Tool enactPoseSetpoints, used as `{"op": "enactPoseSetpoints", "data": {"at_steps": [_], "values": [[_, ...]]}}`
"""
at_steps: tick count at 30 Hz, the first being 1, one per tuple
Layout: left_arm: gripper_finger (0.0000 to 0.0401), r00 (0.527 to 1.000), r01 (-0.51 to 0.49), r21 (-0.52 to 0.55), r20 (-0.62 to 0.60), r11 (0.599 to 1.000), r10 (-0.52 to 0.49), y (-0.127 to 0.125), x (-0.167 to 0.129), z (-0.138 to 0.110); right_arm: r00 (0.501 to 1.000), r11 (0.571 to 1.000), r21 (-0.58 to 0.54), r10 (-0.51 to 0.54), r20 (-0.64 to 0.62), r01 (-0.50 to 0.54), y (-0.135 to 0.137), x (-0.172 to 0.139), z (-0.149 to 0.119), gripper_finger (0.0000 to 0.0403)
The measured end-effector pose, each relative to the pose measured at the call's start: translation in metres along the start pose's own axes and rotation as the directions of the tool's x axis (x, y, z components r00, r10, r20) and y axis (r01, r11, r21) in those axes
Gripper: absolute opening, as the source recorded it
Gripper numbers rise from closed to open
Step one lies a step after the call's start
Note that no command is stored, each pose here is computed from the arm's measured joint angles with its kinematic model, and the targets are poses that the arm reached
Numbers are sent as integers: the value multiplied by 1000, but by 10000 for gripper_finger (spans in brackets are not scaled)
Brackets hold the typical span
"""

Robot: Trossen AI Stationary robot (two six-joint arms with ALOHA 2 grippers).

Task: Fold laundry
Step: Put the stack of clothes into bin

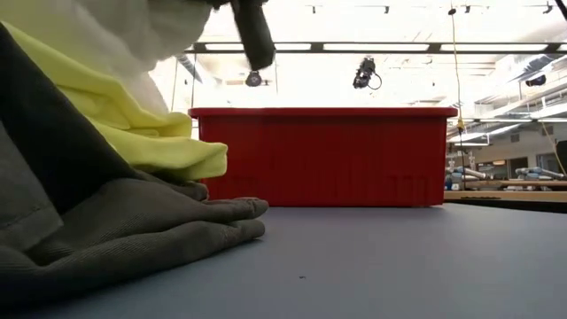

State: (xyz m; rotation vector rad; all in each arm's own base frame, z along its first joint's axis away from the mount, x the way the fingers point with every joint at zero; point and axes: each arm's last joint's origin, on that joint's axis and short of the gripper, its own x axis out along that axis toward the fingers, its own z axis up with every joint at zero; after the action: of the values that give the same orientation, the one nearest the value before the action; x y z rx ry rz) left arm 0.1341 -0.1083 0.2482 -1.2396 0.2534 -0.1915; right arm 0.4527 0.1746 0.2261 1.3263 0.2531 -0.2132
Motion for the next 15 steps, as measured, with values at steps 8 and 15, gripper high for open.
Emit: {"op": "enactPoseSetpoints", "data": {"at_steps": [8,15], "values": [[40,988,-4,100,156,995,-12,-38,6,39,998,995,-91,-28,55,33,37,-34,37,30],[40,928,-178,218,360,960,90,-71,-1,94,989,963,-235,-110,99,131,68,-87,115,30]]}}
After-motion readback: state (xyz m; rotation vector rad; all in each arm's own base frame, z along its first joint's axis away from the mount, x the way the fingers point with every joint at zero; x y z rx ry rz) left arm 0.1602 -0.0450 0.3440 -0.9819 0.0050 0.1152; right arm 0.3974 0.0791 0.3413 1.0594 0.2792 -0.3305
